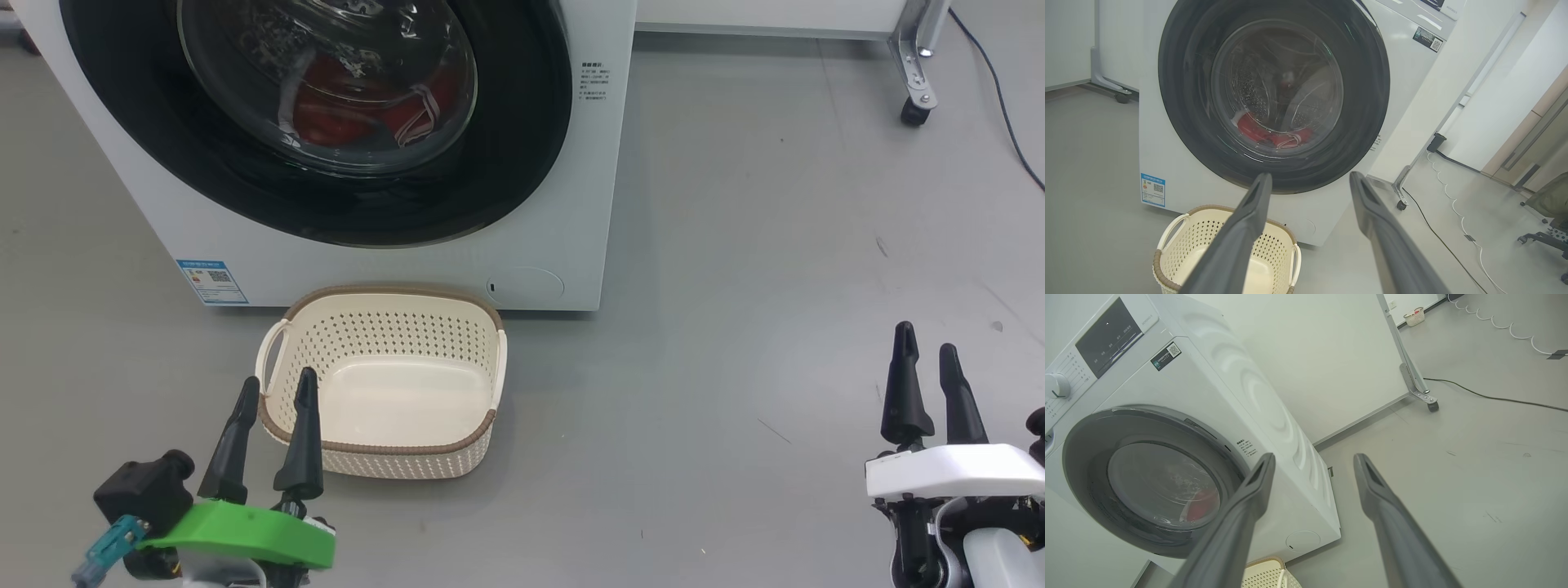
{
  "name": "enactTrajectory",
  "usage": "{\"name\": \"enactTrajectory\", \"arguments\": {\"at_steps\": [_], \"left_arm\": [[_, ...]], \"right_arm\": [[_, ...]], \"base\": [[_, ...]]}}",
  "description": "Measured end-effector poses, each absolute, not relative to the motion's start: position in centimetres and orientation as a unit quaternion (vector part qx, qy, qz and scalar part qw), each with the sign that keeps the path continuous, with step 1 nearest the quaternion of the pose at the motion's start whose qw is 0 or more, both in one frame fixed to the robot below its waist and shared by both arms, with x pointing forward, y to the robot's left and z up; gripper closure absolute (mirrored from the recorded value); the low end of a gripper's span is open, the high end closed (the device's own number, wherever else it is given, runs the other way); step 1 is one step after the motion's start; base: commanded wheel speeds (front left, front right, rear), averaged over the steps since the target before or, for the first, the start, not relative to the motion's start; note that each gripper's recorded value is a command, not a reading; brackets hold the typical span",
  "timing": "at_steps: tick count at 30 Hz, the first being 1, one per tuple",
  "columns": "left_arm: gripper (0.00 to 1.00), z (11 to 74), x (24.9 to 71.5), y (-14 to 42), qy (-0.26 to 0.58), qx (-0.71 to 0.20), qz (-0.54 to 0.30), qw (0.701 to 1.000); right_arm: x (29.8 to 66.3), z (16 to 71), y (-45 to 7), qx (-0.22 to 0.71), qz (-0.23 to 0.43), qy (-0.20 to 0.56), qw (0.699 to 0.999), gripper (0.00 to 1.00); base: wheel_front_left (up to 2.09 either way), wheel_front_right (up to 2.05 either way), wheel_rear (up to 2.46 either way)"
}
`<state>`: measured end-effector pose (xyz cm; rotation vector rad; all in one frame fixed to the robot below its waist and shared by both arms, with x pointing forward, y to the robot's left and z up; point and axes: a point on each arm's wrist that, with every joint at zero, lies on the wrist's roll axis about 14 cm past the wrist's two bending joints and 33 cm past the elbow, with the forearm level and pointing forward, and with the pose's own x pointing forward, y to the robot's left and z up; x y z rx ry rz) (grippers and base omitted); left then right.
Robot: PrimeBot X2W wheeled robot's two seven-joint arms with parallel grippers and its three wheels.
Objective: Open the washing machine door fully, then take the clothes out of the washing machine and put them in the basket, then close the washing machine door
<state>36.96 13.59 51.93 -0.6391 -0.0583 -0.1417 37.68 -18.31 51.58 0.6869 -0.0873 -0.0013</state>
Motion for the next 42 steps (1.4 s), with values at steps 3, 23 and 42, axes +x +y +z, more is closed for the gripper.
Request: {"name": "enactTrajectory", "arguments": {"at_steps": [3, 23, 42], "left_arm": [[0.0, 51.7, 36.9, 13.5, -0.029, -0.291, -0.069, 0.954], [0.0, 49.2, 36.7, 11.8, -0.004, -0.156, -0.084, 0.984], [0.0, 46.8, 37.1, 12.1, 0.037, -0.2, -0.063, 0.977]], "right_arm": [[37.8, 51.6, -17.9, 0.312, 0.006, -0.043, 0.949, 0.0], [37.6, 49.4, -15.4, 0.178, 0.041, -0.015, 0.983, 0.0], [37.7, 47.8, -15.4, 0.172, 0.034, 0.01, 0.984, 0.0]], "base": [[0.0, 0.0, 0.0], [0.0, 0.0, 0.0], [0.0, 0.0, 0.0]]}}
